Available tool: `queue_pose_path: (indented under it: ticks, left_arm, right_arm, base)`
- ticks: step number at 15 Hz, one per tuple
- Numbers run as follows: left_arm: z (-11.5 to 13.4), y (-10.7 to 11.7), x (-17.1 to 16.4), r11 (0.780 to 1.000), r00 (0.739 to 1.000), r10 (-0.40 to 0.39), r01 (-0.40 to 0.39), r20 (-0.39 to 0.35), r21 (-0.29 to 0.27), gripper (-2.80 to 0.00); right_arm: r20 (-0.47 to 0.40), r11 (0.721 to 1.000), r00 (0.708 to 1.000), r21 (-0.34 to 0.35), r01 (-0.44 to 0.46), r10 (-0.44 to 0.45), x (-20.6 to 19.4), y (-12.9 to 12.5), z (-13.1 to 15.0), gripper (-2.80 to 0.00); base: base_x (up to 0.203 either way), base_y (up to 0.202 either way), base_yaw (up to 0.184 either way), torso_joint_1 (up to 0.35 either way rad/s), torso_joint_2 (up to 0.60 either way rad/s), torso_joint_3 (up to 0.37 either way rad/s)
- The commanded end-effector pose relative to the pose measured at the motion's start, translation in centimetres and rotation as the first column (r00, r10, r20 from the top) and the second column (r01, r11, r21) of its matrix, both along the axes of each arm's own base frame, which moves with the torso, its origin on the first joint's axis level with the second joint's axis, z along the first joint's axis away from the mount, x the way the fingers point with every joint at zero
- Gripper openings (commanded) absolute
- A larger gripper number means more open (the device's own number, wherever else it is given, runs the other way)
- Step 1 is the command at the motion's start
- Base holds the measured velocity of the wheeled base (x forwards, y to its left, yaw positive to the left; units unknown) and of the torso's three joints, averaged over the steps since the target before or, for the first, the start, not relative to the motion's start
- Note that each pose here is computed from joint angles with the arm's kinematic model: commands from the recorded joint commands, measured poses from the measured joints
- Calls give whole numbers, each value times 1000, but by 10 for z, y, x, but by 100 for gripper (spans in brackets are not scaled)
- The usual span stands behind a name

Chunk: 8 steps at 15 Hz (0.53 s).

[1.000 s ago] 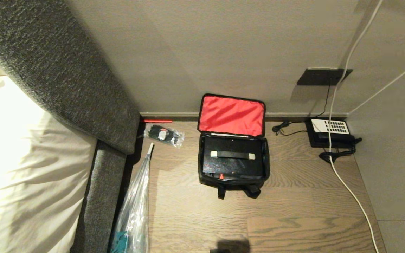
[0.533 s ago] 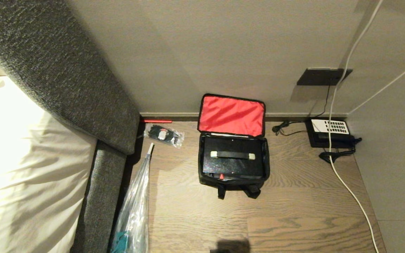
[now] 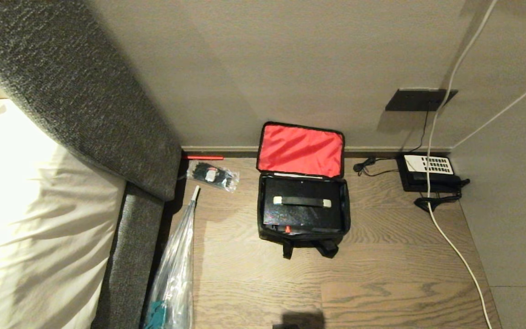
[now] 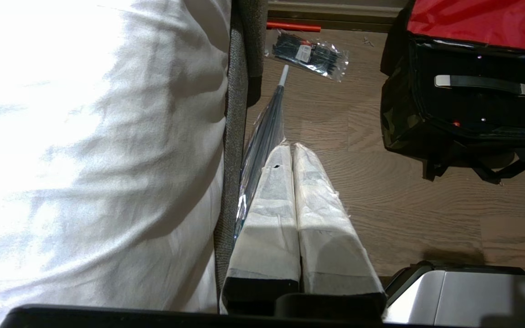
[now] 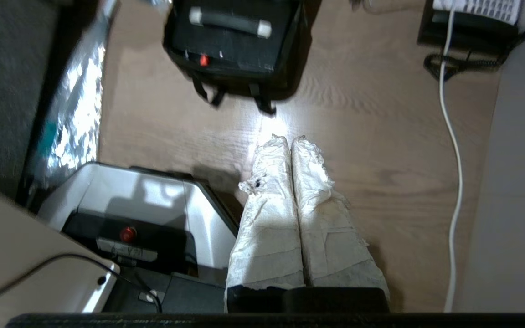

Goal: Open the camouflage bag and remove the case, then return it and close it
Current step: Grip the handle

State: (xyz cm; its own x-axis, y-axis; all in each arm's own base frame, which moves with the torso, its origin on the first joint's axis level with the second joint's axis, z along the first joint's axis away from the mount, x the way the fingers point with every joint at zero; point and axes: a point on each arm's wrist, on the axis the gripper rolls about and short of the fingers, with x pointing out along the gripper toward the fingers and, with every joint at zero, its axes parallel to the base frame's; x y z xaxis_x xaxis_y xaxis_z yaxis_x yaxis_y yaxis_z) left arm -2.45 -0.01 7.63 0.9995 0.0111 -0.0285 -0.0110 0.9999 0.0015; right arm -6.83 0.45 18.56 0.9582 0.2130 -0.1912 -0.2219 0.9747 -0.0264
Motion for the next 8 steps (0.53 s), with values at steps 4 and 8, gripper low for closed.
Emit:
queue_pose_path:
  ticks: [4, 8]
  left_arm:
    - [0, 0, 0, 1000, 1000, 1, -1, -1, 0, -280]
    - [0, 0, 0, 1000, 1000, 1, -1, -1, 0, -280]
  right_arm:
    - [-493, 997, 870, -61, -52, 15, 147, 1, 33, -280]
    - [-661, 995, 750, -75, -63, -3, 256, 7, 27, -280]
  base:
    - [0, 0, 0, 0, 0, 0]
    - [0, 0, 0, 0, 0, 0]
